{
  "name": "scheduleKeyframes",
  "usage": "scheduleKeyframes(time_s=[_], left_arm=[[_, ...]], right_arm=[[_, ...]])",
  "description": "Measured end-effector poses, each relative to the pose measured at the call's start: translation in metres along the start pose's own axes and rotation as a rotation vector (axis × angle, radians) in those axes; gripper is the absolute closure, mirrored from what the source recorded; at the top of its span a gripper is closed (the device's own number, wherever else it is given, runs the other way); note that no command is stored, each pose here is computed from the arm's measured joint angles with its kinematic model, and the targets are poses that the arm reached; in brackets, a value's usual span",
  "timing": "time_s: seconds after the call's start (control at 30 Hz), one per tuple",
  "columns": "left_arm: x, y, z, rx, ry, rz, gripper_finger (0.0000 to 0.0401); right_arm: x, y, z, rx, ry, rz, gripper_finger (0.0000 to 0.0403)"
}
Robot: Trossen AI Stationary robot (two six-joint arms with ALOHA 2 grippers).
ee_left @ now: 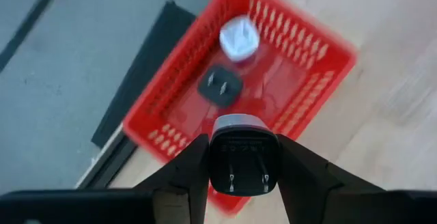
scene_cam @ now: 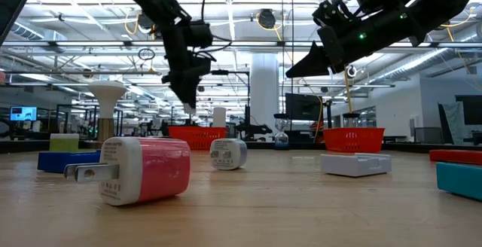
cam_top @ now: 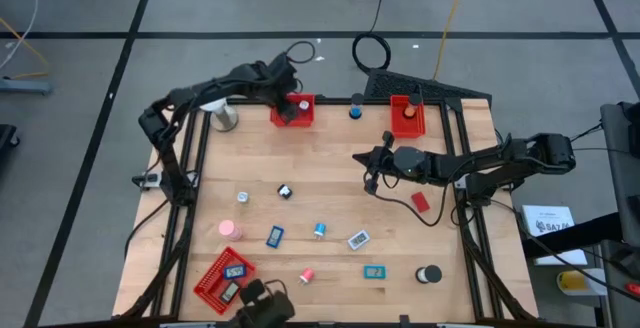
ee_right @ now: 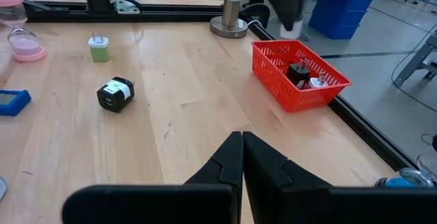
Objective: Pick & Place Office items
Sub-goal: Put the white charger adapter into the top left red basket
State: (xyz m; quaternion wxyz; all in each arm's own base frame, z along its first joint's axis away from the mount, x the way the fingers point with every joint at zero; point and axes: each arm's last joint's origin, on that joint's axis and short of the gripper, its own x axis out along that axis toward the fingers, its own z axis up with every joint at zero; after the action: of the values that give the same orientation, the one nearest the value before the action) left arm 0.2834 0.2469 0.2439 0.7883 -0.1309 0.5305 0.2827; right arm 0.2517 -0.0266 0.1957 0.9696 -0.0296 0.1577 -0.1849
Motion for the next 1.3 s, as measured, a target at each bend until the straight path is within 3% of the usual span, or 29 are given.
scheduleKeyframes(time_s=[0.37, 0.6, 1.3], left_arm=[[0.048, 0.018, -0.004, 0.194, 0.071, -0.013, 0.0258], [0.067, 0.029, -0.008, 0.226, 0.112, 0.011, 0.0257], [0.068, 0.030, -0.005, 0.386, 0.057, -0.039, 0.0256]], right_arm=[[0.000, 0.000, 0.000, -0.005, 0.000, 0.001, 0.0399], [0.000, 0.000, 0.000, -0.005, 0.000, 0.001, 0.0399], [0.000, 0.000, 0.000, -0.009, 0.001, 0.002, 0.0399]])
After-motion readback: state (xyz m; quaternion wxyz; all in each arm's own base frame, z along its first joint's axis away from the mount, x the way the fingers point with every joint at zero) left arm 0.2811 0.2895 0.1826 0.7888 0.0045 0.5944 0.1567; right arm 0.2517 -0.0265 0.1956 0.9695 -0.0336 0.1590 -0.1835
